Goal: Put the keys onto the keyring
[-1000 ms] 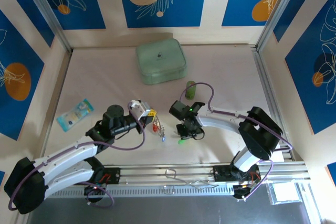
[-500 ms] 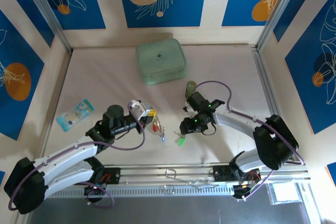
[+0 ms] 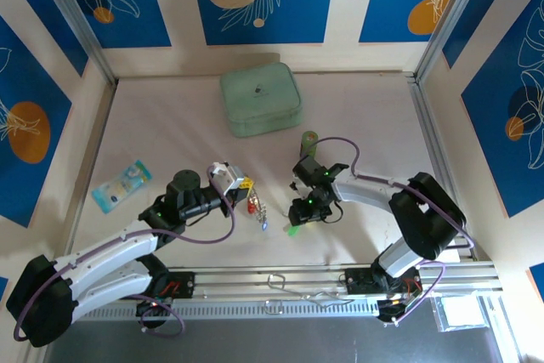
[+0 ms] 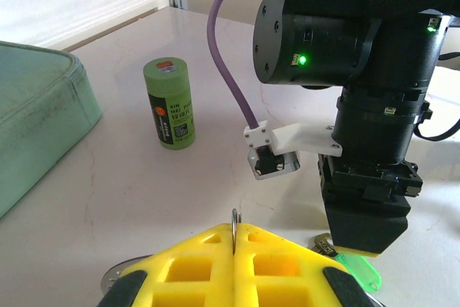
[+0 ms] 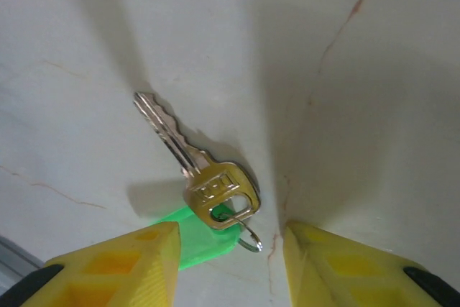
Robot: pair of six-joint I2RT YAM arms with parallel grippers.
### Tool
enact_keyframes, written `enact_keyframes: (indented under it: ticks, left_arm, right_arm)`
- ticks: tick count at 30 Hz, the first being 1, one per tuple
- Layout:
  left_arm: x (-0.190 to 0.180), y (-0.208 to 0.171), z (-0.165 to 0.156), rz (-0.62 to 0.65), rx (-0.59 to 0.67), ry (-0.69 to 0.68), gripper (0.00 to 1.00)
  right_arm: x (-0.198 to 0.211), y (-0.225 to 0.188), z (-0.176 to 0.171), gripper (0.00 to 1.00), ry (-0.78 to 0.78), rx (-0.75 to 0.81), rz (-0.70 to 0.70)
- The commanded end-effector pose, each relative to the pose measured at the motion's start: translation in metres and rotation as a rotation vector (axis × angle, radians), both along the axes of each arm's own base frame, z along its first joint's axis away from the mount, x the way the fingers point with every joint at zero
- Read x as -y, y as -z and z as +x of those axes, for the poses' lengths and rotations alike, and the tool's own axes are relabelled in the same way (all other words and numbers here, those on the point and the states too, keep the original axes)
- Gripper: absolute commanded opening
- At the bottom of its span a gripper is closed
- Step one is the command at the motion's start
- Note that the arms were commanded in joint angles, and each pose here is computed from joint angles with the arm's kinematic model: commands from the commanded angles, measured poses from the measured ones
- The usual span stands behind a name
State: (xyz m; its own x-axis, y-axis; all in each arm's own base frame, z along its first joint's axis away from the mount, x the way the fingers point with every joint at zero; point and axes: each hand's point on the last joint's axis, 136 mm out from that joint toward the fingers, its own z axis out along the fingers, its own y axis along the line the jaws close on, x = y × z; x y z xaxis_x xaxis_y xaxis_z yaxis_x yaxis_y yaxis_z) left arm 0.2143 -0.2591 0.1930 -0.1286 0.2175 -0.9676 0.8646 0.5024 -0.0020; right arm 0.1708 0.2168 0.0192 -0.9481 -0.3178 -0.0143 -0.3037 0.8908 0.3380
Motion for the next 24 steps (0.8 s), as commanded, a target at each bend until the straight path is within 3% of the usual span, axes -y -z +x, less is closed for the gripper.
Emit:
enact_keyframes:
  ticks: [1,24]
  left_arm:
    - [0.0054,-0.0239,0.0004,-0.037,0.051,0.024,0.0]
    - [0.0057,-0.0232,0.0008,-0.036,0.052,0.024,0.0]
  right_arm:
    - [-0.0019,0.0012,-0.0031,0.39,-0.02,-0.01,-0.026]
    - [-0.0079,-0.0053,-0.0008,0.09,-0.033,0.01,-0.039]
